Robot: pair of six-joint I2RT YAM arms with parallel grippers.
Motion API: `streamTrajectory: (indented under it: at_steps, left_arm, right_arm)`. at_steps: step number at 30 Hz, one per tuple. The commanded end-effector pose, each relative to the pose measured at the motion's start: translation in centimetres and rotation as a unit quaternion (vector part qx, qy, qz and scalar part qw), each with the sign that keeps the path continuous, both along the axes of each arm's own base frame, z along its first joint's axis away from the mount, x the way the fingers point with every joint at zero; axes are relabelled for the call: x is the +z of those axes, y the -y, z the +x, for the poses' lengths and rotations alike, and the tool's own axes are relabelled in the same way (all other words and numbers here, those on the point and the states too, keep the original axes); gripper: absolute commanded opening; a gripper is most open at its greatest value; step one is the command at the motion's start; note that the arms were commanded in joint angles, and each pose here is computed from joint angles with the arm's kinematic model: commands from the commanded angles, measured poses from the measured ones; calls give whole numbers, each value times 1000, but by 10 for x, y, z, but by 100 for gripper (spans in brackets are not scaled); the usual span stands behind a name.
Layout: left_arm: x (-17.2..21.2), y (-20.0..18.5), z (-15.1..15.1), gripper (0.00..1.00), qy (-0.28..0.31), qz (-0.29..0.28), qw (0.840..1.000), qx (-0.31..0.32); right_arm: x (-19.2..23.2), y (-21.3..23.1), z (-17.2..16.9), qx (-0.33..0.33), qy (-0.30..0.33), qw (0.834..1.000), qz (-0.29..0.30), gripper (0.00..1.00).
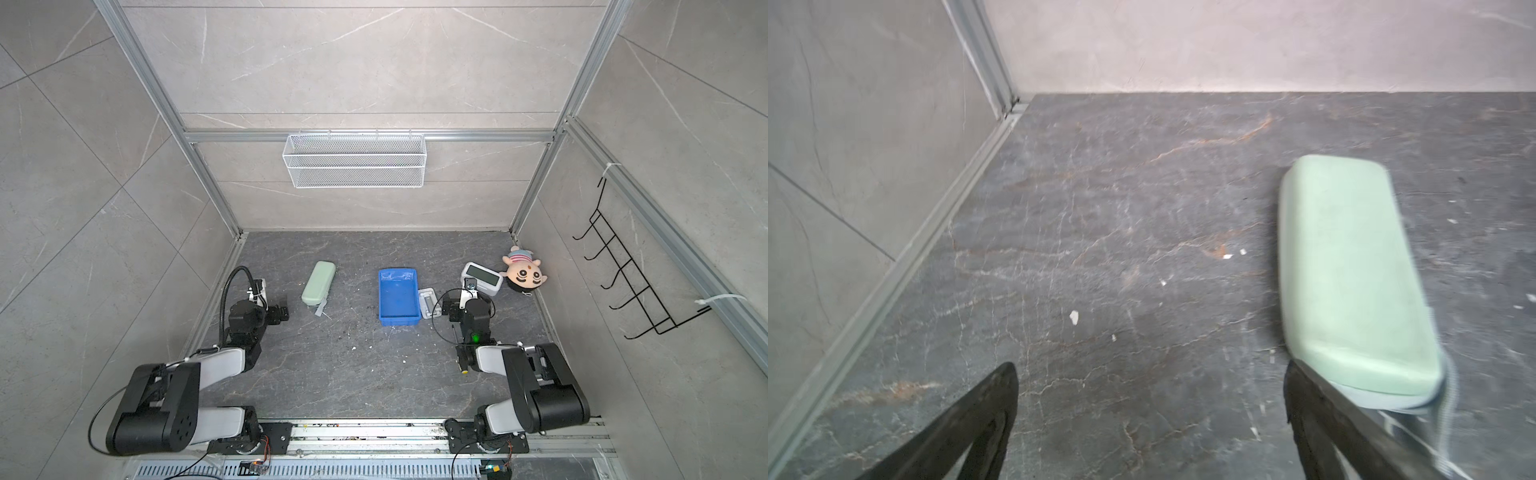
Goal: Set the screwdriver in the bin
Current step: 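Lower the right gripper onto the yellow-and-black screwdriver handle while the left arm reaches forward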
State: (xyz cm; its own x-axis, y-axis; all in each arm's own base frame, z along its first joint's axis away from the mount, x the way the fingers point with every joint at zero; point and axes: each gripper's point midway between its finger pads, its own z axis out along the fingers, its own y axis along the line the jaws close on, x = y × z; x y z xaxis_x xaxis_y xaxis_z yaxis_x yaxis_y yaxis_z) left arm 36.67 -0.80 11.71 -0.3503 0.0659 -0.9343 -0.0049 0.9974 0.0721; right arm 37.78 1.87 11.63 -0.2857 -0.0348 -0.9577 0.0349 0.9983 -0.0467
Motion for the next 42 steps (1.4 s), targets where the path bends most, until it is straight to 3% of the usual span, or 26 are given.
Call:
streamTrajectory:
  at_steps: [1,7,14,21,31,38,42]
  left_arm:
    - [27,15,-3,100,15,42,999,-16]
    - [57,77,-17,100,22,63,990,-120]
    - [74,138,-43,100,6,-6,964,-264]
    - [85,187,-85,100,-18,-16,908,-418]
    - [90,232,-125,100,-24,-43,835,-548]
    - [83,259,-148,100,-29,-39,796,-603]
    - [77,264,-158,100,-33,-38,783,-621]
  right_arm:
    - [11,-4,-10,14,-10,1000,9,99]
    - [31,-3,-29,4,-33,998,52,99]
    - [37,-8,-64,1,-116,988,99,99]
    - [47,-17,-104,3,-176,976,132,99]
    - [35,-21,-142,-23,-243,959,142,99]
    - [-7,-16,-160,-85,-343,923,154,99]
    - [-26,-17,-161,-100,-378,907,155,99]
